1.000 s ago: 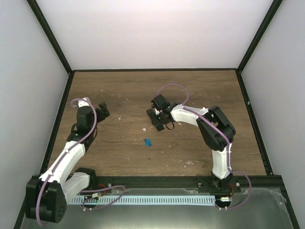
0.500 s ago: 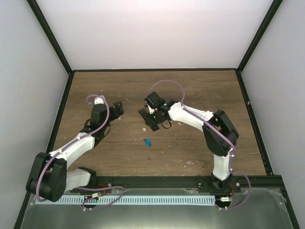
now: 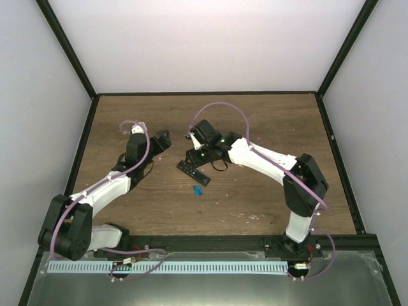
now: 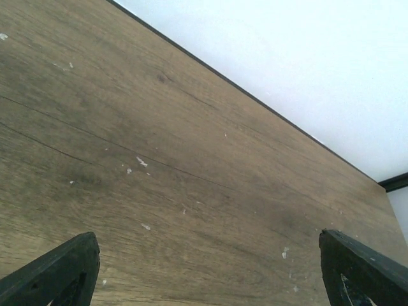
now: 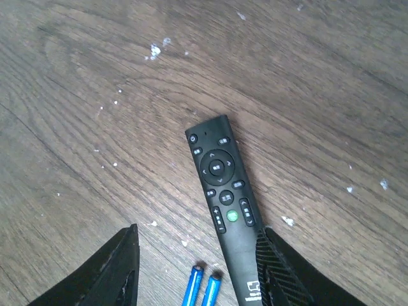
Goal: Load the batteries into the remote control
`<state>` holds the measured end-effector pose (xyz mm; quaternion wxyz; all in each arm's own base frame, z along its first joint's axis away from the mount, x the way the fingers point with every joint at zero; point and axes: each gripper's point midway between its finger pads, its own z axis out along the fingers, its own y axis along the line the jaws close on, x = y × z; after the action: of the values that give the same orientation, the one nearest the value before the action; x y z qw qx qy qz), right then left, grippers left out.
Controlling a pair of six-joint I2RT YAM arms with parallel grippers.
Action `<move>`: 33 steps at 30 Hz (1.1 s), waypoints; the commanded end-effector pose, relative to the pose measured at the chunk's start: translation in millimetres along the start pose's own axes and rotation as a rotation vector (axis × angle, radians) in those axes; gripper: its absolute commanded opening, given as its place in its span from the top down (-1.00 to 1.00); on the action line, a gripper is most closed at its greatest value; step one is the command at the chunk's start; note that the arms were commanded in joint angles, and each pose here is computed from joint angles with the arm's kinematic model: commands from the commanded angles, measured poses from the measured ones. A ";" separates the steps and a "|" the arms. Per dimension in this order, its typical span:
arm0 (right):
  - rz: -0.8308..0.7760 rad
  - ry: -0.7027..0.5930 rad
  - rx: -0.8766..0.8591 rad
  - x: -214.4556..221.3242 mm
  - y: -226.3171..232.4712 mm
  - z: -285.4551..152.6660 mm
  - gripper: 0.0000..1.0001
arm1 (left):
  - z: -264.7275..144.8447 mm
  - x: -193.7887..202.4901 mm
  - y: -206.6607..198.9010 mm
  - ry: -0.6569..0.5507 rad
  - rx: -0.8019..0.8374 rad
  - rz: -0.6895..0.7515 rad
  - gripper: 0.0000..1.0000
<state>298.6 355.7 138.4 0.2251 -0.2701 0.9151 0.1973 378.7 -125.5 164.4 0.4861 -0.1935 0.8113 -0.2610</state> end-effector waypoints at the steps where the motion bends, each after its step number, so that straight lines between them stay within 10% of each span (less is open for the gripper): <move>1: -0.038 -0.070 -0.023 -22.3 16.1 -13.8 0.12 | 2.7 -4.0 -14.2 0.001 0.039 -0.014 -0.88; 18: -0.140 0.089 0.141 48.0 -33.5 50.8 -0.43 | -17.6 -24.6 -8.4 -0.087 -0.014 0.016 -0.91; 33: -0.212 0.168 0.143 77.2 -42.9 73.3 -0.50 | -17.6 -19.0 -1.2 -0.076 -0.035 0.022 -0.92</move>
<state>291.0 327.6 40.2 0.1932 -0.3483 0.9123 0.0955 374.1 -113.8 184.5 0.5116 -0.2051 0.7983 -0.2427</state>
